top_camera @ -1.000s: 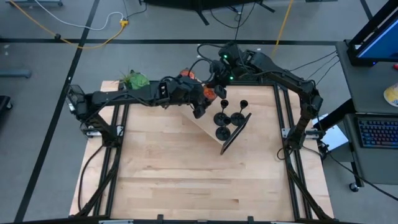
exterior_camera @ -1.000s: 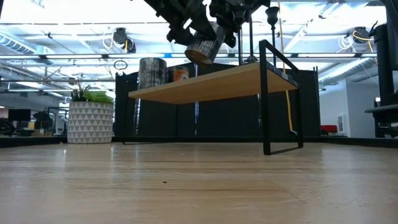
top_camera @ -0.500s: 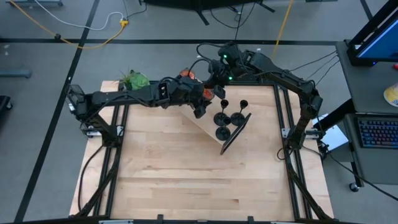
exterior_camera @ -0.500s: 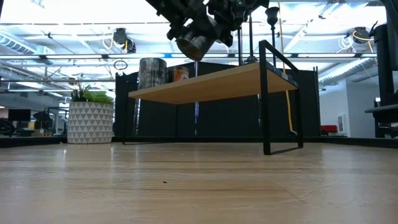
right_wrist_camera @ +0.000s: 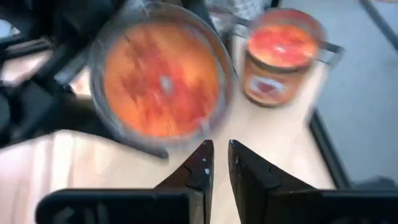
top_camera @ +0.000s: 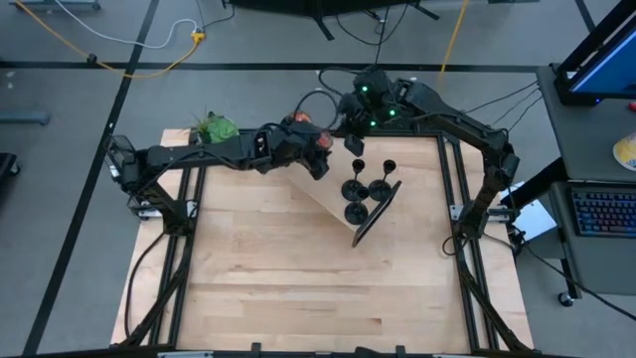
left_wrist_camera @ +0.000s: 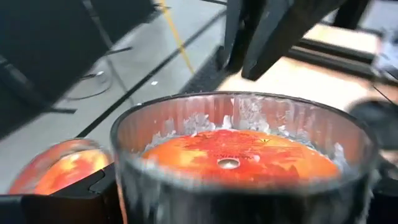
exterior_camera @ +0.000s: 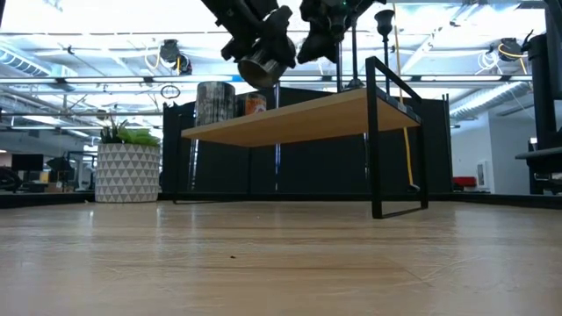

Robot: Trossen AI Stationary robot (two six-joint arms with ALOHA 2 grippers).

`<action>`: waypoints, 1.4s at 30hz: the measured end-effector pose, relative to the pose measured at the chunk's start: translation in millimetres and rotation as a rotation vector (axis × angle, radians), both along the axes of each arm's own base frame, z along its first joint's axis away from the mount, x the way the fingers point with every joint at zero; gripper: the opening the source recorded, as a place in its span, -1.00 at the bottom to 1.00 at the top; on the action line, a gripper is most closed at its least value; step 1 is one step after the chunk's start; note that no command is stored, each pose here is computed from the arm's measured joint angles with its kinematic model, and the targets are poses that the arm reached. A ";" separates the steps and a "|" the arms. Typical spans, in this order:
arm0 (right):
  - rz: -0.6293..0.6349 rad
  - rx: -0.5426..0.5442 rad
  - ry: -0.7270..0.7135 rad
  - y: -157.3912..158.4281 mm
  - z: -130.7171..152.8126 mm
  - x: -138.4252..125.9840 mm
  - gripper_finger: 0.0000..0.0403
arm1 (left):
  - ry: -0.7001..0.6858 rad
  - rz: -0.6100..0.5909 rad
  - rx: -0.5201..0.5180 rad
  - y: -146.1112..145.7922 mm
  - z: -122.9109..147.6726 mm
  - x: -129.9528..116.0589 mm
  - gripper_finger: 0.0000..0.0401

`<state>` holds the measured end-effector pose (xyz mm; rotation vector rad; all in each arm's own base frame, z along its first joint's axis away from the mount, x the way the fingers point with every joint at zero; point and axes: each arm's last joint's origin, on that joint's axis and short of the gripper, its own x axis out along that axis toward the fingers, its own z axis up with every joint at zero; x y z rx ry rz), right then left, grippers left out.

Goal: Pick & Place candle stick holders
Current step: Put the orange scented candle on the shelf

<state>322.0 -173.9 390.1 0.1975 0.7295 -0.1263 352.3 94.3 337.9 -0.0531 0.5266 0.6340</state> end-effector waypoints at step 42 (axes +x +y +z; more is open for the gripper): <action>-0.054 -0.046 -0.008 -12.7 12.1 -22.2 -0.74 | -0.032 0.404 0.022 -22.6 -59.3 38.1 0.71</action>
